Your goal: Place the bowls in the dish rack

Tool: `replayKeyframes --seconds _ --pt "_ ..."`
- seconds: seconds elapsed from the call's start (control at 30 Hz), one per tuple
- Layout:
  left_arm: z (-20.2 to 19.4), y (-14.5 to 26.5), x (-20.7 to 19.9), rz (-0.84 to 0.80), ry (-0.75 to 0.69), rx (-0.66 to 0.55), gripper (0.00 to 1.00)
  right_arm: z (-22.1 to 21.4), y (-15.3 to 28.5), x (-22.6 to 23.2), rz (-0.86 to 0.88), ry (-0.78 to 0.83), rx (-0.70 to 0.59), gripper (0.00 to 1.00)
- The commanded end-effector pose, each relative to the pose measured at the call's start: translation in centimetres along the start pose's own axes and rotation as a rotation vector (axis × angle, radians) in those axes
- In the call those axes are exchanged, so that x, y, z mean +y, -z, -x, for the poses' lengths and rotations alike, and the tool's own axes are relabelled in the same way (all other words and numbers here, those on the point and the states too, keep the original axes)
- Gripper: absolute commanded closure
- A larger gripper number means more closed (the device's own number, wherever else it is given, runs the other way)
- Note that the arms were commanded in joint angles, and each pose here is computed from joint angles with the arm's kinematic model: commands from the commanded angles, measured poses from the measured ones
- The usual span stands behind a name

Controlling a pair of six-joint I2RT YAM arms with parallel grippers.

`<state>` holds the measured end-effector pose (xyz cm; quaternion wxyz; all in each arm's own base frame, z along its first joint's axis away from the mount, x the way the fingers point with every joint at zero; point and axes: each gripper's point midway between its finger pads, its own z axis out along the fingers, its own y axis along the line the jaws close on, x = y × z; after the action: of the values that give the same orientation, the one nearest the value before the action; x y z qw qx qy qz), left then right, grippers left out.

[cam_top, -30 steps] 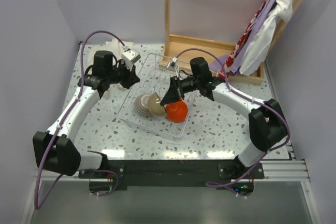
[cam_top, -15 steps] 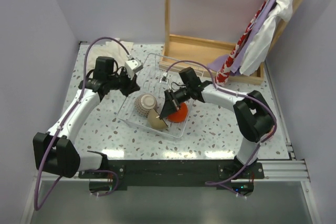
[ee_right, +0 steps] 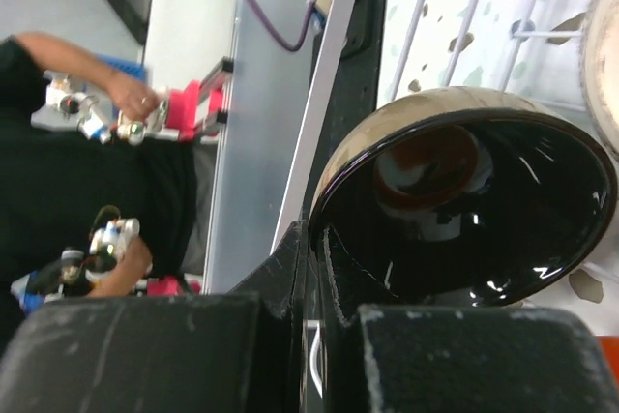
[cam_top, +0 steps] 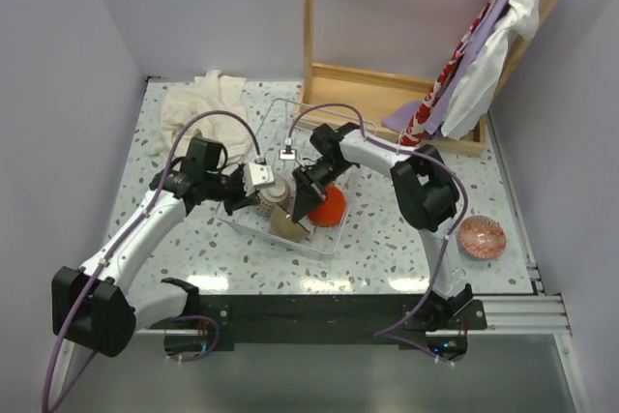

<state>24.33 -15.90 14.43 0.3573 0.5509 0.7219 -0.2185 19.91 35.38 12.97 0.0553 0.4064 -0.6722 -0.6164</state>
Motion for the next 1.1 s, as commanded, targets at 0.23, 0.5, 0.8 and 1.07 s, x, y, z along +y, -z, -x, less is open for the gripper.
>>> replayKeyframes --seconds 0.23,0.5,0.8,1.07 --pt "2.3 -3.0 -4.7 -0.150 -0.162 -0.065 1.00 -3.5 0.5 2.3 0.073 0.018 0.095 1.00" --pt "2.8 -3.4 -5.9 -0.198 -0.124 -0.077 1.00 -1.6 1.3 -1.8 -0.241 0.112 0.062 1.00" --pt "2.4 -3.3 -7.5 -0.242 -0.088 -0.076 1.00 -0.8 1.8 -3.9 -0.362 0.065 0.039 1.00" --pt "1.0 -3.7 -8.6 -0.272 -0.089 -0.049 1.00 -1.0 2.4 -5.3 -0.442 0.064 0.047 1.00"
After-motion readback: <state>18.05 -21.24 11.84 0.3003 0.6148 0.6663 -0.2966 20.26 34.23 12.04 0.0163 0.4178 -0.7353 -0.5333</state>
